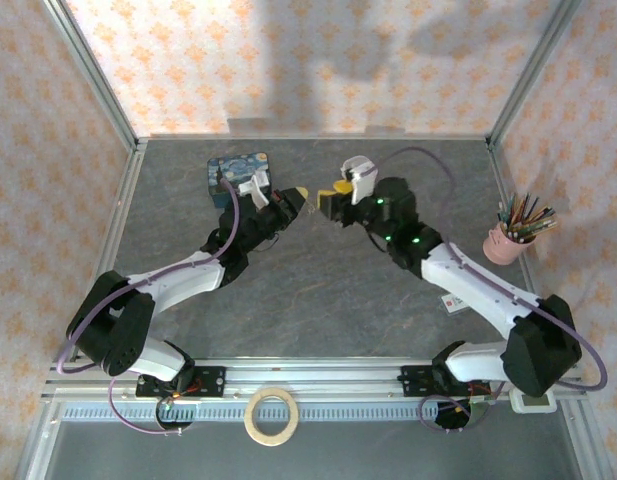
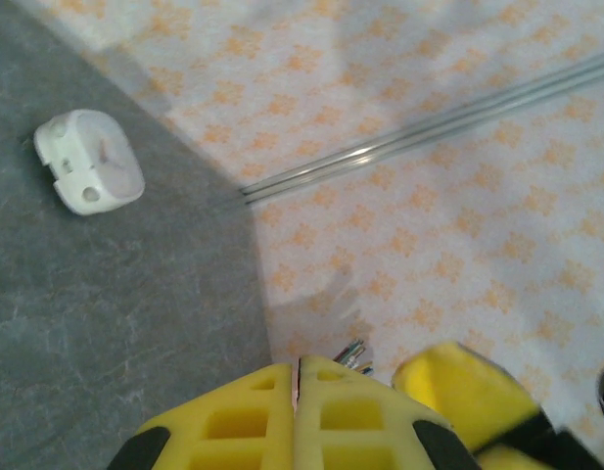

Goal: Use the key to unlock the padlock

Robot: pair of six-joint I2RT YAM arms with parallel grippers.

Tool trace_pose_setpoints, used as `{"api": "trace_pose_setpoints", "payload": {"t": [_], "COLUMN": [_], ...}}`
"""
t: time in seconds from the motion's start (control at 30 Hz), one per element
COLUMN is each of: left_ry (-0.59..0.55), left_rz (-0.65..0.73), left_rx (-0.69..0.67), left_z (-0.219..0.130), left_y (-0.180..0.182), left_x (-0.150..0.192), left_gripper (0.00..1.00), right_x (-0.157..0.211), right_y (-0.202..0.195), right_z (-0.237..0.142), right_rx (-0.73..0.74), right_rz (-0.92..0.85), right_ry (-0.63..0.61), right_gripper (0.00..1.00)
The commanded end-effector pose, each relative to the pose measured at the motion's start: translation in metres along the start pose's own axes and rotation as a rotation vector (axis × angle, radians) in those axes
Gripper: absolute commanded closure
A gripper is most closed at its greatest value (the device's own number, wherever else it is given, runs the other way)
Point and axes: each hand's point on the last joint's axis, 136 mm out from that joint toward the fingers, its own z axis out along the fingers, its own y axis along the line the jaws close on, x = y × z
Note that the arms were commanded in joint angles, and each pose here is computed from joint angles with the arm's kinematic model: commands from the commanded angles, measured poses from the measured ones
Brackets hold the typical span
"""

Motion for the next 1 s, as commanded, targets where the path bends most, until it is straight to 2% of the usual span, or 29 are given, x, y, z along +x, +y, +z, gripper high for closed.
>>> {"api": "trace_pose_setpoints", "payload": {"t": [0.0, 0.17, 0.3, 0.7, 0.83, 0.97], "left_ry": [-0.013, 0.006, 0.011, 0.021, 0.026, 0.031], "left_rz": [0.239, 0.389, 0.461, 0.473, 0.467, 0.46], "left_rx": [0.224, 0.442, 0.526, 0.601, 0.608, 0.616], "left_z": [-0.008, -0.029, -0.041, -0.051, -0.051, -0.051], "left_y": [-0.055, -0.095, -0.112, -0.124, -0.124, -0.125], "left_x": [-0.012, -0.007, -0.002, 0.003, 0.004, 0.007], "left_gripper": [1.0, 1.0, 1.0, 1.0, 1.0, 1.0], "right_x": [-0.017, -0.021, -0.019, -0.013, -0.012, -0.009], "right_y": [0.017, 0.031, 0.047, 0.077, 0.08, 0.083], "right_z": [-0.014, -0.024, -0.026, -0.029, -0.031, -0.03], "right_rx": [-0.183, -0.406, -0.561, -0.757, -0.776, -0.781], "right_rz": [0.143, 0.253, 0.322, 0.369, 0.37, 0.375], "right_ry": [-0.049, -0.049, -0.024, -0.003, 0.002, 0.009], "right_gripper": [0.48, 0.51, 0.51, 0.47, 0.49, 0.55]}}
